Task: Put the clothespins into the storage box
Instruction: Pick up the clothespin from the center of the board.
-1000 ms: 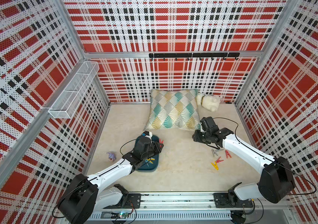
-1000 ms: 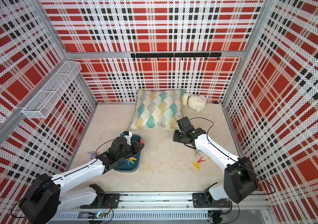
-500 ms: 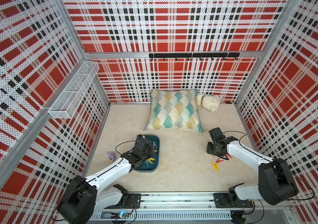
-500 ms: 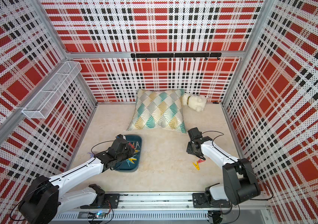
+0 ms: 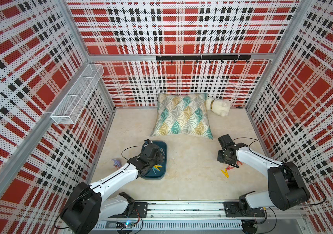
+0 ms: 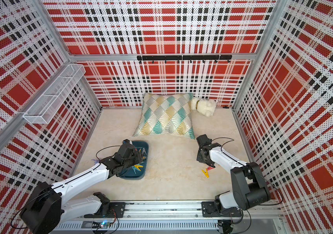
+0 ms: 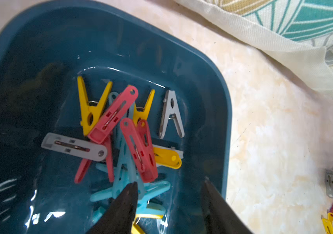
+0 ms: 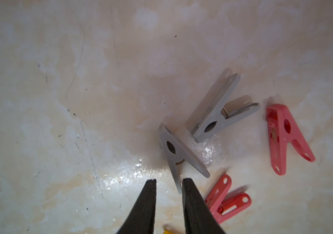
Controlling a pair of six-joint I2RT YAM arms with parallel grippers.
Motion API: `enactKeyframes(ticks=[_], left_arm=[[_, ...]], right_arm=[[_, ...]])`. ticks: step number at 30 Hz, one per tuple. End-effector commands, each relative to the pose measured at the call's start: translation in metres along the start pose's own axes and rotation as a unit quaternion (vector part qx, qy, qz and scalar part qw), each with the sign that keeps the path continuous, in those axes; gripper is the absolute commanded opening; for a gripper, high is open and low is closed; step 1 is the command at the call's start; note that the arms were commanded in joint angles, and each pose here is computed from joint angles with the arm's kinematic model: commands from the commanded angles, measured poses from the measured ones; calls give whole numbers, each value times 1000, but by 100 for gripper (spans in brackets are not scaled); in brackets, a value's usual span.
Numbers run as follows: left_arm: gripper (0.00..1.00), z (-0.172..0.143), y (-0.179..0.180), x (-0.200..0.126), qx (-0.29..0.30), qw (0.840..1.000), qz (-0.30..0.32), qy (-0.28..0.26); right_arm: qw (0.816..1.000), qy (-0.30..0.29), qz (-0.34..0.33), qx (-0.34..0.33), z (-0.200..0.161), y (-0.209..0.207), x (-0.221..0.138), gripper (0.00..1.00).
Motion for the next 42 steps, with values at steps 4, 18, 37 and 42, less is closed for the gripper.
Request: enactKeyframes(ticks=[4,18,37,42], left_arm=[[56,12,-12,-5,6,1000,-15,-13],[55,14,-22,-6,7,1000,-27,-13],[56,29,-74,-12,-34,983,-178,-26],[57,28,-85,-9,-50,975,-217,-22]], right_arm=[[1000,0,-15,-1,1,-6,12,30],[1000,9,-9,-3,-1,-6,22,18],[981,56,186,-5,-4,57,-18,0],[971,68,229,-35,-14,87,-36,0]])
Point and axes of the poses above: each gripper's point midway between its finger pads, its own x axis out along the fingers, its own y axis along the line the jaws close on, z = x × y, the point moved 3 cm from there along -x, back along the fingers, and after that the axes turned 11 degrees about x, right-handed, at the moved point
